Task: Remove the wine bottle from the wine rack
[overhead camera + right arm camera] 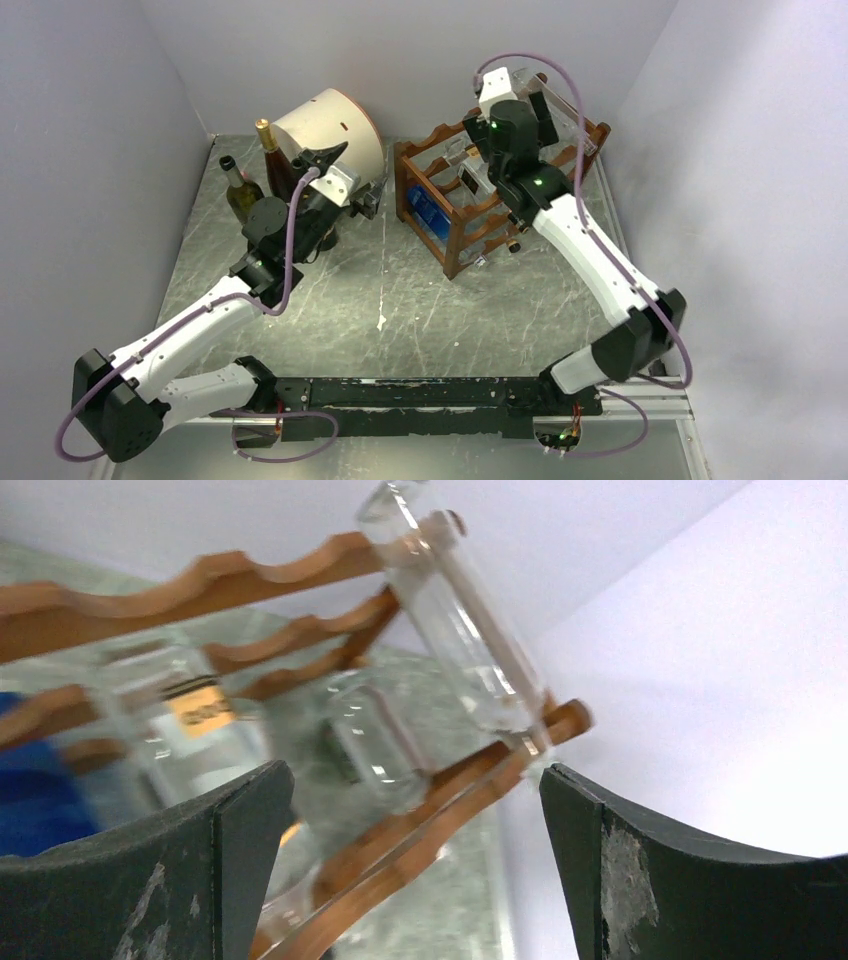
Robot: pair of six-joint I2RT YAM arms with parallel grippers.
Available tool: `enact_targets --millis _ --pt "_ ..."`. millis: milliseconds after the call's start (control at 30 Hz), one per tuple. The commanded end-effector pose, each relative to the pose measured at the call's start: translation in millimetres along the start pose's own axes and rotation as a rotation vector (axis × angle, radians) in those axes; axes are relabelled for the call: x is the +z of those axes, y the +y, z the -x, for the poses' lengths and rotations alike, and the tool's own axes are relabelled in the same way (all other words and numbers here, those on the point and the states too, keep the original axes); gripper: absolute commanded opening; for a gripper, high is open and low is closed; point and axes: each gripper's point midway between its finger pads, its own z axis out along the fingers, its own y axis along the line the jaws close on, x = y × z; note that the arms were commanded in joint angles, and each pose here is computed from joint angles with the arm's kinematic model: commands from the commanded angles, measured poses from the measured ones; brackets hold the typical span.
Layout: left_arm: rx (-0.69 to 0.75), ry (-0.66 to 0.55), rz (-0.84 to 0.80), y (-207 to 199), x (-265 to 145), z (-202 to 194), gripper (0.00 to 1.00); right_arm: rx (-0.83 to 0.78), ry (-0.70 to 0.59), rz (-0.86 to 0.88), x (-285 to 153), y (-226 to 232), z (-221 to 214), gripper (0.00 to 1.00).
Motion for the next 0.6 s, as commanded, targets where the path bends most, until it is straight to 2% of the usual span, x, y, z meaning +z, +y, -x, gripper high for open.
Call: enact_targets --millis 0,133,300,567 --pt "0.008 0.016 -0.032 -11 5 -10 0.92 -0.219 0.06 -0.256 34 -49 -2 1.0" --pt "0.01 0.024 -0.032 -12 6 -14 0.93 -0.238 0.099 -0.303 71 -65 -10 1.0" --pt "0.024 0.025 -0.021 -10 6 -17 0.93 -0.369 0.157 -0.29 106 -63 -15 1.0" --pt "0.032 0.028 -0.01 -9 6 -21 0.94 -0.451 0.26 -0.178 146 -46 -37 1.0"
